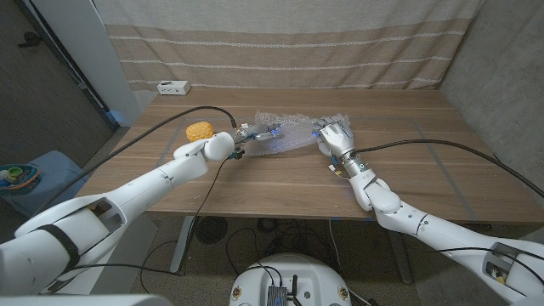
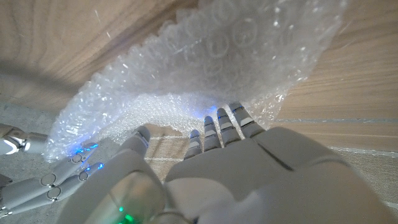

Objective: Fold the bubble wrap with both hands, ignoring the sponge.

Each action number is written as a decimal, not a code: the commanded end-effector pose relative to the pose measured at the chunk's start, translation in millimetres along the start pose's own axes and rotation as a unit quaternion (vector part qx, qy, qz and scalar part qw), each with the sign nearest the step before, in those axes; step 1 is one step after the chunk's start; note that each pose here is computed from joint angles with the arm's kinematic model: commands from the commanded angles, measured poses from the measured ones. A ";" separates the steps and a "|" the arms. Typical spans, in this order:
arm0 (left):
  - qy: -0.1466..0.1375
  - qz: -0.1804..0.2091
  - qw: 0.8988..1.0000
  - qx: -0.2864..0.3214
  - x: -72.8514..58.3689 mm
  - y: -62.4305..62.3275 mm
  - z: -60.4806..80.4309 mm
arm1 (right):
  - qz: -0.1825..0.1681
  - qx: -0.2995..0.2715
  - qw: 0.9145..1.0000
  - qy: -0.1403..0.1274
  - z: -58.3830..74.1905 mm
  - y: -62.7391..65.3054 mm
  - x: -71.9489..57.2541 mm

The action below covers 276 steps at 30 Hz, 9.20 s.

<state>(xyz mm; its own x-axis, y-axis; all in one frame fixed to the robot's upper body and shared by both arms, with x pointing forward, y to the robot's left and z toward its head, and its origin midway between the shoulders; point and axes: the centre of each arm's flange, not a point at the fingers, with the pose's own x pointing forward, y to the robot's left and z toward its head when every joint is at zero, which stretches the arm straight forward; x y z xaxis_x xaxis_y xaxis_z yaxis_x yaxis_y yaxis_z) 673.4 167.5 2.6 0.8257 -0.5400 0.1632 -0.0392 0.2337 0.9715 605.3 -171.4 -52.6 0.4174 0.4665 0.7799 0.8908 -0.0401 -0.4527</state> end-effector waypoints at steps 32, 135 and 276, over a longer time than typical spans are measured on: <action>-0.038 0.041 0.930 -0.364 -0.7 -41.0 -32.8 | -0.111 0.065 0.974 -0.188 51.7 8.6 47.7; -0.056 0.335 0.932 -0.123 -118.2 64.1 2.2 | -0.024 0.419 0.908 -0.007 54.0 -56.3 85.1; 0.038 0.044 0.994 0.087 -129.5 6.4 -14.5 | 0.313 0.372 0.872 -0.055 149.0 -30.8 1.0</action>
<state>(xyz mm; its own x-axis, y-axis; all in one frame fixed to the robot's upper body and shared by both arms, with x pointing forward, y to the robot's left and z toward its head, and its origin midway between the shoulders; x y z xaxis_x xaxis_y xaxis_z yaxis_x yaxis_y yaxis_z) 574.1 257.5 -15.8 0.8522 -0.4506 0.2660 -0.2232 0.1467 0.9637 544.7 -34.5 -94.3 0.7104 0.6492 0.2717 0.1371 0.2510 -0.9582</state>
